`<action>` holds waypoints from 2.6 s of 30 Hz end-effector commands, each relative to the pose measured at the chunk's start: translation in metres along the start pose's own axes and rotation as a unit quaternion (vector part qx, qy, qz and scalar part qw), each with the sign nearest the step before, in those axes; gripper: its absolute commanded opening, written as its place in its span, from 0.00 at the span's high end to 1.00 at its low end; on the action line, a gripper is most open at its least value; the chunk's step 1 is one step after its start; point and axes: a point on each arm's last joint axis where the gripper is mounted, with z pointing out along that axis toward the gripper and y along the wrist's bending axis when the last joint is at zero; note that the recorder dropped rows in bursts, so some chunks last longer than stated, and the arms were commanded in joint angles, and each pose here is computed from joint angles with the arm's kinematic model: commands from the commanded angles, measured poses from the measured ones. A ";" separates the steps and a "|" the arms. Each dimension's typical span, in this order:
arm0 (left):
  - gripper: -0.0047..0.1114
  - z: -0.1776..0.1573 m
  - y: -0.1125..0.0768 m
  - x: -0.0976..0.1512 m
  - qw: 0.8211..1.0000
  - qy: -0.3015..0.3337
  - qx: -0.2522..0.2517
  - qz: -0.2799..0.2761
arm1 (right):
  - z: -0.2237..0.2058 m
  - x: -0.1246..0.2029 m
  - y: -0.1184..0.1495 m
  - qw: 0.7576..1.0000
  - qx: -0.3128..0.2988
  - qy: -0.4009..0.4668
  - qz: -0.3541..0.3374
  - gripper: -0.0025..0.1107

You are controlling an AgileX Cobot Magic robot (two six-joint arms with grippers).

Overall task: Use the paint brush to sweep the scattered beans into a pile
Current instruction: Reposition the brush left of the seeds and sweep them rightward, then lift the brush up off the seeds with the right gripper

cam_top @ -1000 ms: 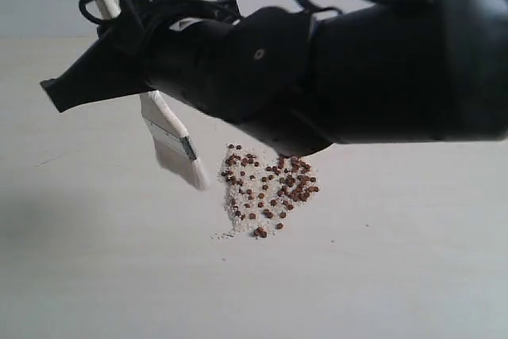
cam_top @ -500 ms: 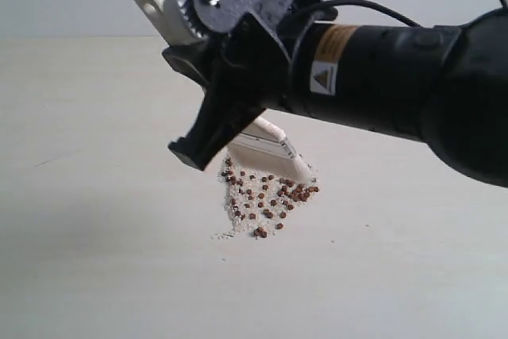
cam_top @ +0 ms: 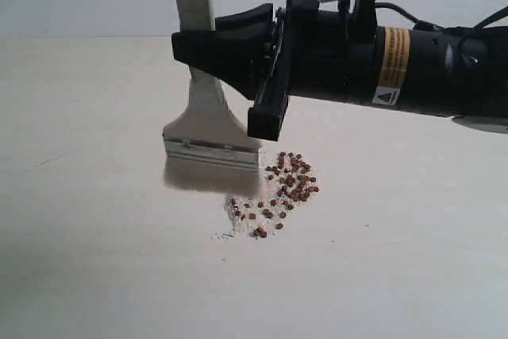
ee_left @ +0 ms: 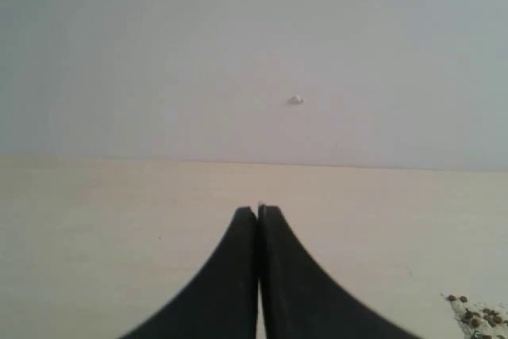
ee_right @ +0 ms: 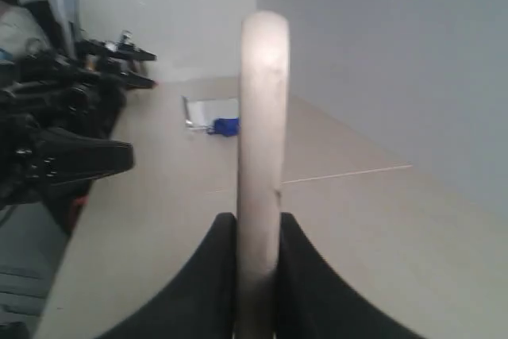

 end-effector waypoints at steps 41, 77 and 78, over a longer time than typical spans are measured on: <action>0.96 0.000 0.000 0.001 1.000 -0.001 0.001 -0.003 | -0.004 0.077 -0.064 0.960 0.218 -0.065 0.162 0.98; 0.96 0.000 0.000 0.001 1.000 -0.001 0.001 -0.003 | -0.022 0.078 -0.021 0.719 0.665 0.152 -0.129 0.98; 0.96 0.000 0.000 0.001 1.000 -0.001 0.001 -0.003 | -0.021 0.086 -0.022 0.720 0.666 0.154 -0.125 0.98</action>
